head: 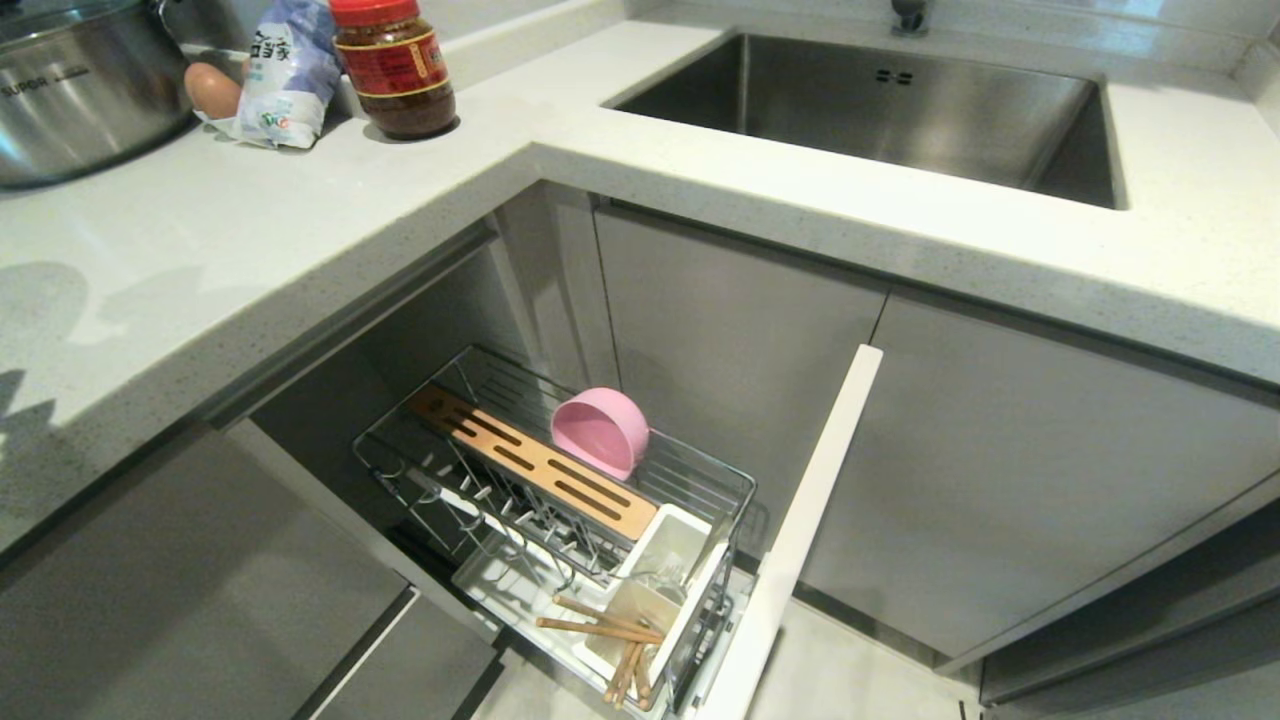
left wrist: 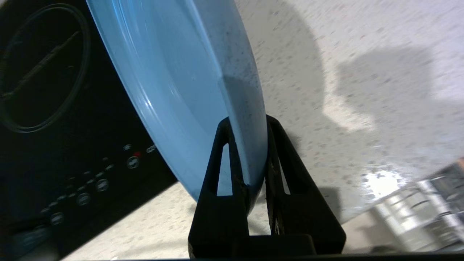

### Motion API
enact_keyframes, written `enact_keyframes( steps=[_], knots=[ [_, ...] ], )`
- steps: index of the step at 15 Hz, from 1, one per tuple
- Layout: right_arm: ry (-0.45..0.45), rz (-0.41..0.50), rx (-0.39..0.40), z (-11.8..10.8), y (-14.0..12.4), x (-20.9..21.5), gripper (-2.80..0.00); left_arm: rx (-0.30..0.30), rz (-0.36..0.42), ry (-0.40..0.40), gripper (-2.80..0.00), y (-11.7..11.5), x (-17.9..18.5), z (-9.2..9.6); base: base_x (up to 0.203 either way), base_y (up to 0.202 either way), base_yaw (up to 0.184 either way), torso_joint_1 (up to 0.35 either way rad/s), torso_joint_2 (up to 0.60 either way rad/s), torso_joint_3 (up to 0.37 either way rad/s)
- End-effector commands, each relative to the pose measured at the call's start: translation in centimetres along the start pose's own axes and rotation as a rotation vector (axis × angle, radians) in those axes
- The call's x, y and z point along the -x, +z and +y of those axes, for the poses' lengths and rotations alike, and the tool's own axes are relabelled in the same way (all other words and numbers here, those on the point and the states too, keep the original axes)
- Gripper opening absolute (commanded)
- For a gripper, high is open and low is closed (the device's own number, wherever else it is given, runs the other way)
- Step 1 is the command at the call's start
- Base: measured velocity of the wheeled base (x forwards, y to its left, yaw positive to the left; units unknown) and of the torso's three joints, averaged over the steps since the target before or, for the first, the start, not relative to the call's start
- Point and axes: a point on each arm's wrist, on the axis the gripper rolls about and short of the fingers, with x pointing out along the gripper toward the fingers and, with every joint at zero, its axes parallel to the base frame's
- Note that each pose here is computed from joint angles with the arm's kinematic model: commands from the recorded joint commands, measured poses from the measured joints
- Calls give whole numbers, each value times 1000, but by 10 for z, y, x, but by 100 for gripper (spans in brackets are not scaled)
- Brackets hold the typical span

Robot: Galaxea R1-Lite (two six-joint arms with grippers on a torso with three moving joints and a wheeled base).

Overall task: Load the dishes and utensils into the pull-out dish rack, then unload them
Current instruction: Take the plate out of the cupboard

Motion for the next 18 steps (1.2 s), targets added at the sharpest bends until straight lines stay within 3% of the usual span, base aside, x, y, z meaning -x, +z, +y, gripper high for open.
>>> enact_keyframes(
  steps=[1, 3, 5, 11, 15, 18],
  knots=[
    [-1, -5, -1, 0, 0, 0, -280, -97, 49, 46, -280, 13, -19, -21, 0, 0, 0, 0, 0, 0],
    [-1, -5, -1, 0, 0, 0, -280, -182, 61, 83, -280, 19, -24, -27, 0, 0, 0, 0, 0, 0],
    [-1, -5, -1, 0, 0, 0, -280, -323, 74, 125, -280, 22, -31, -40, 0, 0, 0, 0, 0, 0],
    [-1, -5, -1, 0, 0, 0, -280, -516, 133, 167, -280, 13, -45, -75, 0, 0, 0, 0, 0, 0],
    [-1, -5, -1, 0, 0, 0, -280, -589, 147, 180, -280, 8, -49, -91, 0, 0, 0, 0, 0, 0],
    [-1, -5, -1, 0, 0, 0, -280, -604, 156, 180, -280, 7, -51, -95, 0, 0, 0, 0, 0, 0]
  ],
)
